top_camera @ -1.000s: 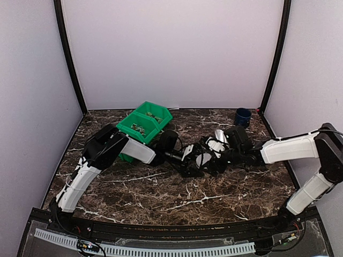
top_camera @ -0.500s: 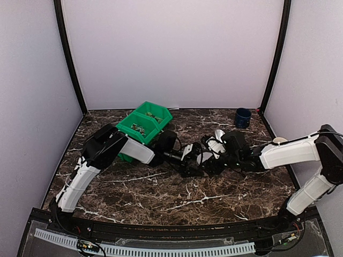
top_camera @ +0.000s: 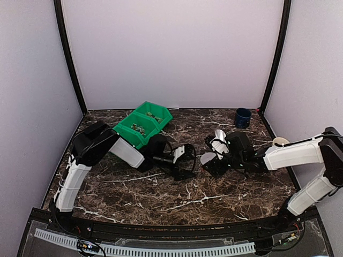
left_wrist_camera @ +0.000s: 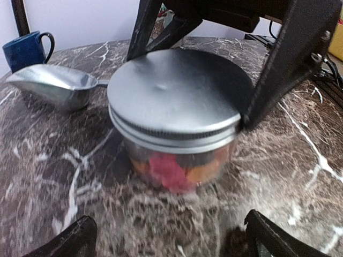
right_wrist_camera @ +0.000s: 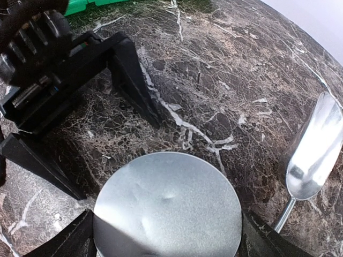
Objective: Pack the candies
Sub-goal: Put down the packed packing bottle at the center of the board.
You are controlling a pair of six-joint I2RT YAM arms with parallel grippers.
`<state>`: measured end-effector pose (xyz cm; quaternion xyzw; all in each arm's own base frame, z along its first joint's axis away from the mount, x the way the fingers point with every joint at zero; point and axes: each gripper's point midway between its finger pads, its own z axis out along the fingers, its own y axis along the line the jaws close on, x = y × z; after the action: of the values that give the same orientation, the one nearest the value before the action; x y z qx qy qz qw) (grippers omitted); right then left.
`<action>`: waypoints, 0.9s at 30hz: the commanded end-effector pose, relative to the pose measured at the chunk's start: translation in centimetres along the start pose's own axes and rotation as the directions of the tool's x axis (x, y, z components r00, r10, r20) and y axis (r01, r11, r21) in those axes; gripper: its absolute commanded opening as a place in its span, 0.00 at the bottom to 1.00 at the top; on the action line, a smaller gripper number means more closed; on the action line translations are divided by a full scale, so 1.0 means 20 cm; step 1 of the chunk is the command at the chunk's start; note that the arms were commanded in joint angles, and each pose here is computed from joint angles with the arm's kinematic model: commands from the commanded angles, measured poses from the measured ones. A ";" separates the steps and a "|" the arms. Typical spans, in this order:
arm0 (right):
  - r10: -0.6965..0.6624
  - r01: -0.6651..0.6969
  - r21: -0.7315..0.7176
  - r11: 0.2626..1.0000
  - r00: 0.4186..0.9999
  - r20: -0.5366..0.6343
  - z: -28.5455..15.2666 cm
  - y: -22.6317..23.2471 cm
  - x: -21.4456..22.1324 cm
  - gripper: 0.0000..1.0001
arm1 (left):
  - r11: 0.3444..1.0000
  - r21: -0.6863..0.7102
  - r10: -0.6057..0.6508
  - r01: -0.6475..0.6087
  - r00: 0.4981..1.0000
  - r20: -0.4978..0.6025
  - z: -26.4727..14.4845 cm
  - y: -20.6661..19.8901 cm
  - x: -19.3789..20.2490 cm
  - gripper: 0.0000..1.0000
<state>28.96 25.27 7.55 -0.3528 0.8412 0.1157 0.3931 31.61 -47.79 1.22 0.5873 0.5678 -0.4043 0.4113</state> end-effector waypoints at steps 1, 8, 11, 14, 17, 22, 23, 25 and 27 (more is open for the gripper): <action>0.014 -0.013 -0.016 1.000 0.994 0.105 -0.01 0.00 -0.13 0.85 | 0.977 -0.056 -0.215 0.208 0.949 -0.230 -0.18 -0.16 0.58 0.99; 0.022 -0.014 -0.059 0.998 0.990 0.139 0.04 0.03 -0.20 0.85 | 0.951 -0.238 -0.242 0.199 0.955 -0.169 -0.35 -0.10 0.42 0.99; 0.023 -0.011 -0.078 0.997 0.987 0.157 0.07 0.04 -0.26 0.85 | 0.924 -0.332 -0.248 0.191 0.959 -0.140 -0.44 -0.06 0.34 0.99; 0.026 -0.009 -0.091 0.996 0.984 0.178 0.12 0.05 -0.32 0.85 | 0.893 -0.402 -0.260 0.203 0.961 -0.094 -0.52 -0.03 0.23 0.99; 0.030 -0.010 -0.119 0.993 0.986 0.167 0.20 0.08 -0.35 0.85 | 0.860 -0.453 -0.269 0.234 0.963 -0.014 -0.60 0.00 0.10 0.99; 0.036 -0.006 -0.164 0.986 0.983 0.180 0.28 0.14 -0.42 0.85 | 0.812 -0.528 -0.270 0.249 0.962 0.037 -0.68 -0.02 -0.04 0.99; 0.030 0.001 -0.171 0.985 0.984 0.178 0.30 0.16 -0.43 0.85 | 0.799 -0.548 -0.275 0.248 0.961 0.033 -0.69 -0.03 -0.05 0.99; 0.022 0.010 -0.181 0.984 0.985 0.172 0.34 0.19 -0.44 0.85 | 0.761 -0.599 -0.284 0.250 0.958 0.039 -0.73 -0.03 -0.08 0.99; 0.019 0.014 -0.190 0.982 0.985 0.171 0.36 0.21 -0.46 0.85 | 0.730 -0.630 -0.305 0.265 0.951 0.047 -0.77 -0.03 -0.11 0.99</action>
<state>33.86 33.56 7.43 -0.3688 0.8127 0.1959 0.4064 30.62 -35.51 6.57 0.3868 0.7373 -0.2687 0.4843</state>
